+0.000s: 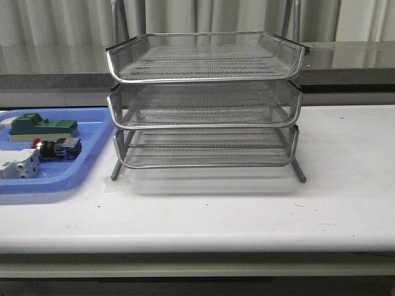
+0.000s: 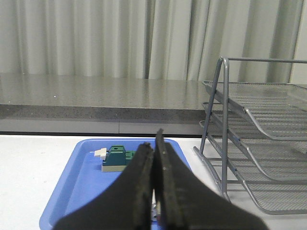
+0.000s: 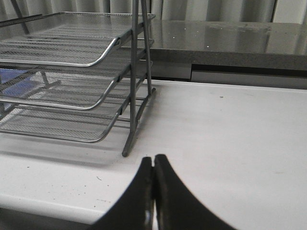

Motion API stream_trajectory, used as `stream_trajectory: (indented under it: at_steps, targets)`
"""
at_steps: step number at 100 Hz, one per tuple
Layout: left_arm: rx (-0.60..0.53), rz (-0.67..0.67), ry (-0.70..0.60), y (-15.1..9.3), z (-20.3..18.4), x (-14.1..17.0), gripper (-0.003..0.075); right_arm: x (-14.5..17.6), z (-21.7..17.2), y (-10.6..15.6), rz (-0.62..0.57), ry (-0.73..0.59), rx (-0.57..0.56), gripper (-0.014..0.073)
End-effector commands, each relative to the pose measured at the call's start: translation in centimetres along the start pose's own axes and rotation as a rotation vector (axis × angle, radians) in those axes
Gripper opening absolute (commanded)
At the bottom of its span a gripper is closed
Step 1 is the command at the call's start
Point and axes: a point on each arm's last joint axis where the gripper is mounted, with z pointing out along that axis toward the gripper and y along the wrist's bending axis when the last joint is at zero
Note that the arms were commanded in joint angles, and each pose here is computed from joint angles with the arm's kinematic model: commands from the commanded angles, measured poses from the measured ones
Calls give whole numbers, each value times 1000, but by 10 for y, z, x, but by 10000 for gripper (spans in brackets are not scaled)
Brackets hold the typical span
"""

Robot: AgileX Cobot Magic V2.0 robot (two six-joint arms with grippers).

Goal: Place button on rack with both arms

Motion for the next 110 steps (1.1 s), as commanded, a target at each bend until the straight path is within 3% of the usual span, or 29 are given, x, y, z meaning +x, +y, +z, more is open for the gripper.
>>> stream_trajectory:
  at_steps: [1,77,88,110]
  targets:
    - [17,-11,-65,-1,-2,5,-20,-14,-3,-1,1,-116,9,-60]
    - [17,-11,-65,-1,-2,5,-20,-14,-3,-1,1,-116,9,-60]
    - [17,-11,-65,-1,-2,5,-20,-19,-4,-1,2,-173,10,-60]
    - [17,-11,-65,-1,-2,5,-20,-29,-6,0,83,-159,0,-60]
